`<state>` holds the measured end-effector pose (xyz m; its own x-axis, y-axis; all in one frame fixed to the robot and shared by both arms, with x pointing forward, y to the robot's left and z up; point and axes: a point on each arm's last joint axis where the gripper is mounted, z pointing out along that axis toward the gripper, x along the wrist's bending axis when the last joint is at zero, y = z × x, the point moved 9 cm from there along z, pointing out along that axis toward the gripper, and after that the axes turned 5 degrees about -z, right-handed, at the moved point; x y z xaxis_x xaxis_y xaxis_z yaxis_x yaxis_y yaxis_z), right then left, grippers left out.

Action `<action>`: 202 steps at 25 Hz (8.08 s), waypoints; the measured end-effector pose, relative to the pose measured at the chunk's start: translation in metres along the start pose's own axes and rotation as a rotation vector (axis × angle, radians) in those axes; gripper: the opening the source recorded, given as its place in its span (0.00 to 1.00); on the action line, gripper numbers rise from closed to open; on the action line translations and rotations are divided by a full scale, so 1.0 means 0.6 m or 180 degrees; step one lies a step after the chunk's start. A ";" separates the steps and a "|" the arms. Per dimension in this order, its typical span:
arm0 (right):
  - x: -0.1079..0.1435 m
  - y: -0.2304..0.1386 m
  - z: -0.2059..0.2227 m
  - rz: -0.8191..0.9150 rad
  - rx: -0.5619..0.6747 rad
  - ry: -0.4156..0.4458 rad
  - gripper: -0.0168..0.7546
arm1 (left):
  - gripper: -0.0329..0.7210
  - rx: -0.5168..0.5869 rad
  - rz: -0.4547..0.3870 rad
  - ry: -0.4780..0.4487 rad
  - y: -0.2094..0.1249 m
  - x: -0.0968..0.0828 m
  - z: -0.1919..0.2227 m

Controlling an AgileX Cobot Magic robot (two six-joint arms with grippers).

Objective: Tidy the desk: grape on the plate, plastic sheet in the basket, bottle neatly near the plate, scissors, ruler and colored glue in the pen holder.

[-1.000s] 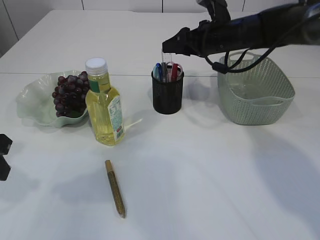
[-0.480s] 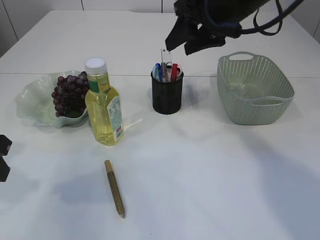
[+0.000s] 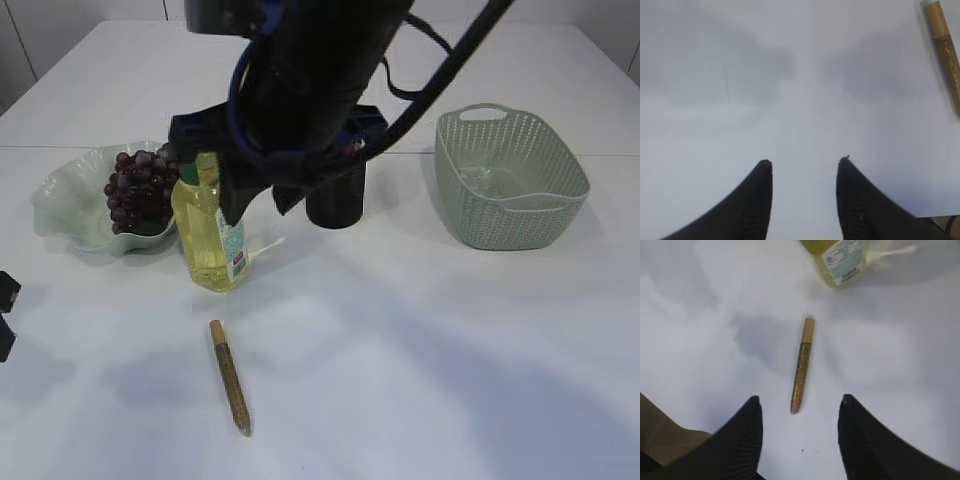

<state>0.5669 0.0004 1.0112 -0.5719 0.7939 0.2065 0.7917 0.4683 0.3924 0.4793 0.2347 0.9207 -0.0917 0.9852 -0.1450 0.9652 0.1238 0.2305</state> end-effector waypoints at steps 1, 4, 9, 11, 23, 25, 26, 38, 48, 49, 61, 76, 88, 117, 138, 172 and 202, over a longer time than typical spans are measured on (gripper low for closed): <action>0.012 -0.004 0.002 -0.0005 0.0018 -0.0017 0.53 | 0.45 -0.0001 0.0004 0.0005 0.000 0.000 0.000; 0.038 -0.014 0.022 0.0030 0.0112 -0.0027 0.53 | 0.45 0.0014 0.0013 0.0020 -0.001 0.002 0.000; 0.058 -0.036 0.080 0.0027 0.0374 -0.0065 0.52 | 0.45 0.0034 0.0051 0.0074 -0.003 0.007 0.000; 0.062 -0.044 0.103 0.0034 0.0472 -0.0077 0.52 | 0.45 0.0048 0.0054 0.0083 -0.004 0.008 0.000; 0.056 -0.037 0.197 0.0108 0.0660 -0.0156 0.52 | 0.45 0.0078 0.0065 0.0097 -0.007 0.009 0.000; 0.055 -0.028 0.206 0.0094 0.0662 -0.0181 0.52 | 0.45 0.0078 0.0065 0.0097 -0.007 0.009 0.000; 0.053 -0.027 0.214 0.0090 0.0689 -0.0198 0.52 | 0.45 0.0078 0.0065 0.0097 -0.007 0.009 0.000; 0.027 -0.049 0.295 0.0083 0.1034 -0.0394 0.52 | 0.45 0.0078 0.0065 0.0097 -0.007 0.009 0.000; 0.013 -0.059 0.316 0.0134 0.1095 -0.0512 0.52 | 0.45 -0.0004 0.0066 0.0072 0.001 0.007 0.000; 0.013 -0.060 0.319 0.0140 0.1107 -0.0516 0.52 | 0.45 -0.0004 0.0066 0.0072 0.001 0.007 0.000; 0.006 -0.070 0.336 0.0205 0.1172 -0.0563 0.52 | 0.45 -0.0009 0.0066 0.0070 0.001 0.007 0.000; 0.006 -0.076 0.345 0.0212 0.1211 -0.0555 0.21 | 0.45 -0.0009 0.0066 0.0070 0.001 0.007 0.000; 0.018 -0.024 0.290 -0.0041 0.0902 -0.0395 0.19 | 0.45 -0.0009 0.0066 0.0070 0.001 0.007 0.000; -0.186 0.109 -0.055 0.0541 -0.0565 0.0835 0.19 | 0.45 0.0024 0.0003 0.0002 -0.002 0.000 0.000; -0.286 0.166 -0.062 -0.0275 -0.1864 0.1666 0.19 | 0.45 0.0043 -0.0039 -0.0045 -0.004 -0.004 0.000; -0.377 0.192 0.075 -0.1200 -0.2592 0.0949 0.32 | 0.45 0.0050 -0.0039 -0.0043 -0.005 -0.004 0.000; -0.422 0.027 -0.125 0.0637 -0.0472 -0.0629 0.40 | 0.45 0.0157 -0.0038 -0.0011 -0.015 -0.001 0.000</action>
<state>0.7083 -0.2219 1.0326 -0.3436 0.9314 0.1203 0.8361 0.2450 0.4908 0.4707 0.2329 0.9189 -0.1026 0.9832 -0.1509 0.9749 0.1295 0.1809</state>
